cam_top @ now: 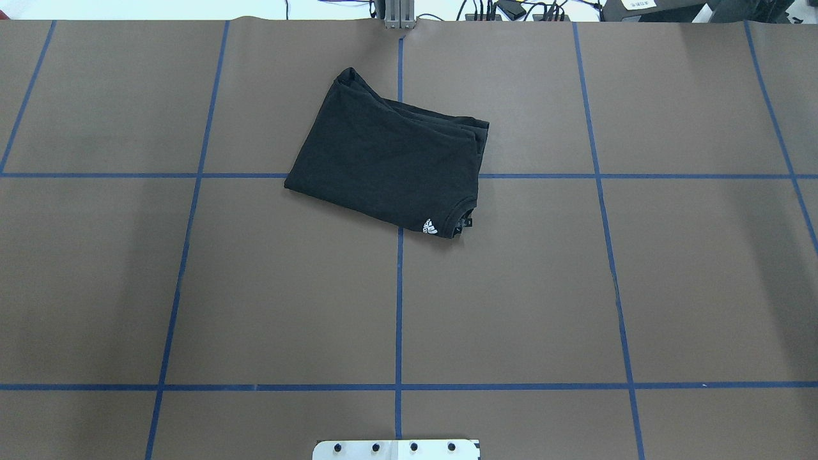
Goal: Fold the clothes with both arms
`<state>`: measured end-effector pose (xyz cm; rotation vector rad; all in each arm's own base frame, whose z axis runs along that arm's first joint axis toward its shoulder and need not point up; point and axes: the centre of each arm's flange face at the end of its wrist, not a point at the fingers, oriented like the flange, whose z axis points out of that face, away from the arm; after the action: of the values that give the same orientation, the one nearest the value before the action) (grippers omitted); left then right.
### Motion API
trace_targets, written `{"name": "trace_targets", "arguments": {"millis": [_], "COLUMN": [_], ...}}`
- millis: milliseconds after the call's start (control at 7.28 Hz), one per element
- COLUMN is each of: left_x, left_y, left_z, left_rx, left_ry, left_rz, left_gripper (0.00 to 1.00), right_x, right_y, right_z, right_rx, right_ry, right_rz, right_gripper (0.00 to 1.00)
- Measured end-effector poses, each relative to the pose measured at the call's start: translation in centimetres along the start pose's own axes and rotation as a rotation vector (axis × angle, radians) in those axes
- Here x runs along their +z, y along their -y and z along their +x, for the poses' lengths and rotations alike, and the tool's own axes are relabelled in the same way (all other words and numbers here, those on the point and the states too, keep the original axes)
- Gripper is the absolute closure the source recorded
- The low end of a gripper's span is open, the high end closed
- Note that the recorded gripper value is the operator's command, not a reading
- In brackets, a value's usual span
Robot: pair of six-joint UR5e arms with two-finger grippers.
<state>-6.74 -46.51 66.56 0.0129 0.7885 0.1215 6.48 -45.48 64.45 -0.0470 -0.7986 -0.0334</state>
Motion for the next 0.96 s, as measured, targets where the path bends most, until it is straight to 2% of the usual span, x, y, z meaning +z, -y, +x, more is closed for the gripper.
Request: {"name": "trace_targets", "arguments": {"millis": [275,962], "left_x": [0.00,0.21], "left_y": [0.00,-0.12], "left_z": [-0.01,-0.21], "left_rx": [-0.023,-0.022], "left_ry": [0.001,0.002], "left_rz": [0.000,-0.005], "left_gripper": [0.00,0.00], "right_x": [-0.04,-0.18], "right_y": [0.13,0.33], "right_z": [-0.01,-0.10], "right_rx": [0.059,0.068], "right_ry": [-0.003,-0.006], "right_rz": [0.002,0.004], "right_gripper": [0.00,0.00]}}
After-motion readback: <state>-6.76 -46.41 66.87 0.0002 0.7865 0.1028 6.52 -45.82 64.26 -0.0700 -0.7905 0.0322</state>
